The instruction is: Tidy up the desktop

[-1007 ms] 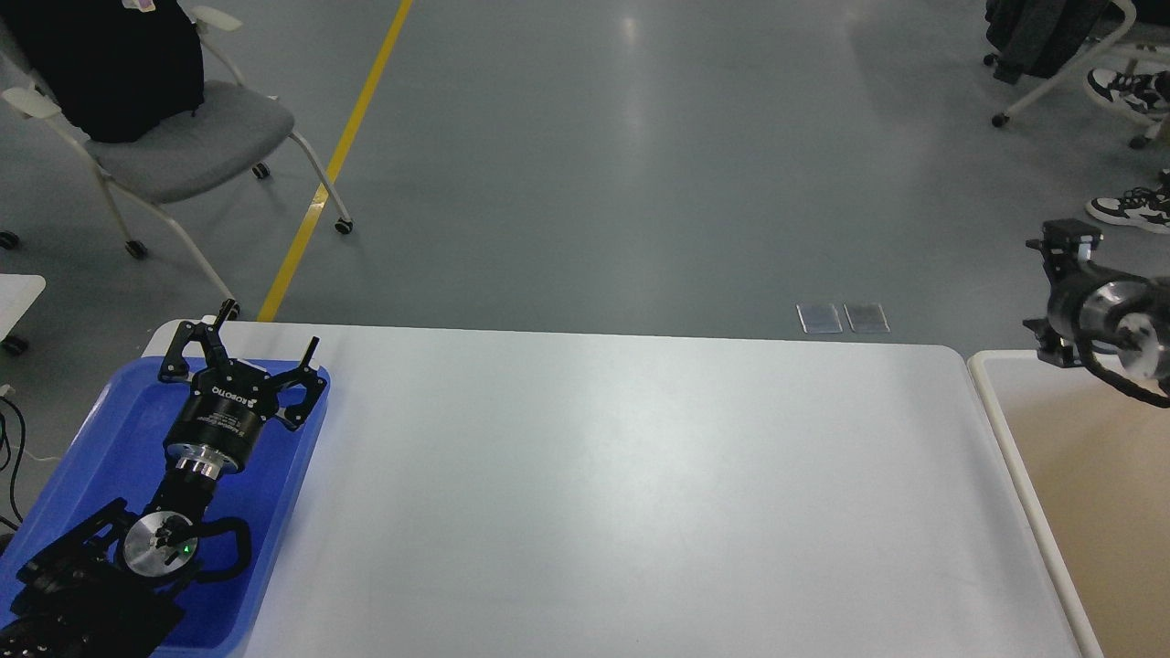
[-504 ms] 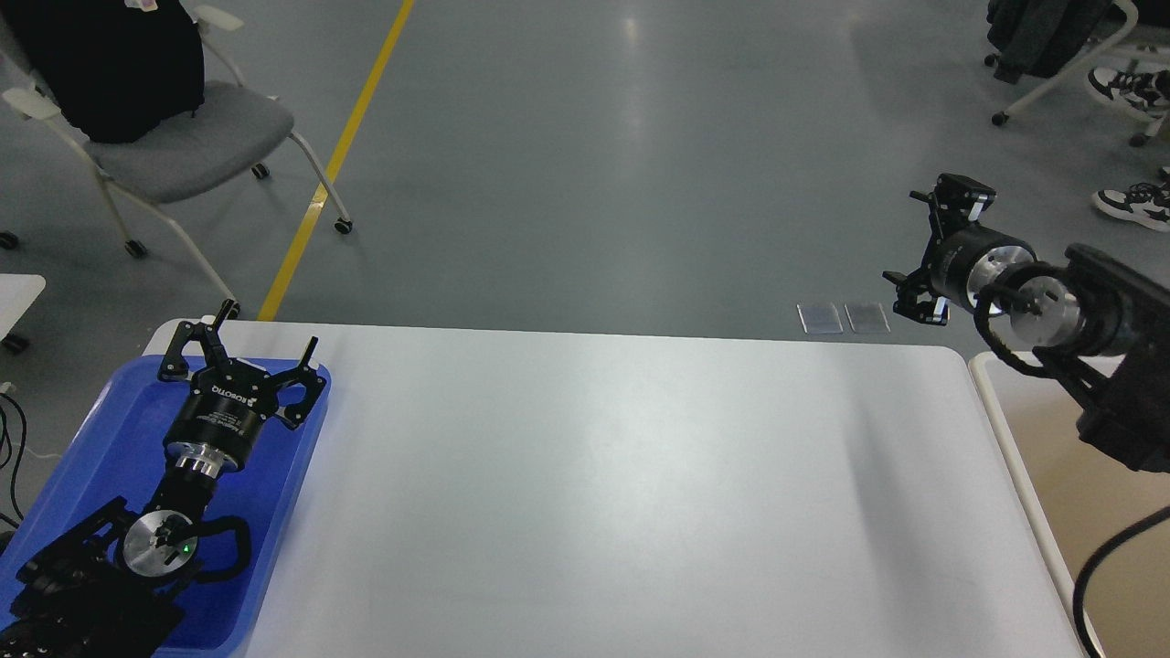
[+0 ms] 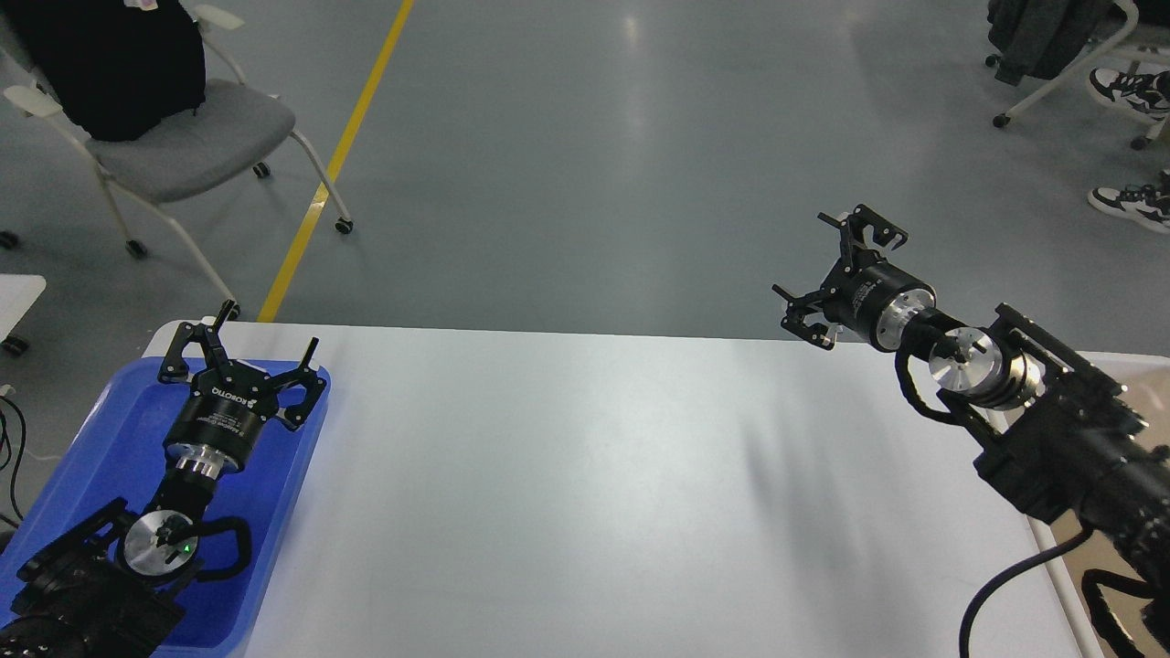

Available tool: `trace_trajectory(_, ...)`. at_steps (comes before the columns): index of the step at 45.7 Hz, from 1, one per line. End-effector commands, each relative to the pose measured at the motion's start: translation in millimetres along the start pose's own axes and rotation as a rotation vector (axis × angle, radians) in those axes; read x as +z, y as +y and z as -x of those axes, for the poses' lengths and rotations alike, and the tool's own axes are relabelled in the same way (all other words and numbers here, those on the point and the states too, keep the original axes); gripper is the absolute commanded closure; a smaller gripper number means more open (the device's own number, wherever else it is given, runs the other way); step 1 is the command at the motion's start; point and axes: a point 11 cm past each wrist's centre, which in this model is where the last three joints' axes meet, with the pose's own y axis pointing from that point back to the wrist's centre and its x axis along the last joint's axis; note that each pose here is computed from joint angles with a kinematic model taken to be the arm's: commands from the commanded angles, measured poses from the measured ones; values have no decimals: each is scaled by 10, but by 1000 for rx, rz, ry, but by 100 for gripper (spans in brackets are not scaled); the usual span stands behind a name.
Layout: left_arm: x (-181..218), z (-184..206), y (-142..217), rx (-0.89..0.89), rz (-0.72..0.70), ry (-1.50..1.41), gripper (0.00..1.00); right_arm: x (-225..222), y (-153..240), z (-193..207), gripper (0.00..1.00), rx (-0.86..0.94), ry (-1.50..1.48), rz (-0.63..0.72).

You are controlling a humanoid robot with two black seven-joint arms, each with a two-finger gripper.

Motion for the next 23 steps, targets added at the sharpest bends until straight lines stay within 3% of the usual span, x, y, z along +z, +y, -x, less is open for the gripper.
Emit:
trace_trajectory(1,-2,1,0,0,0,0,1,288,99,-246,0,-19,-108,-6)
trace_trajectory(23,-2,1,0,0,0,0,1,696,328,-605,0,-45,-189,-26)
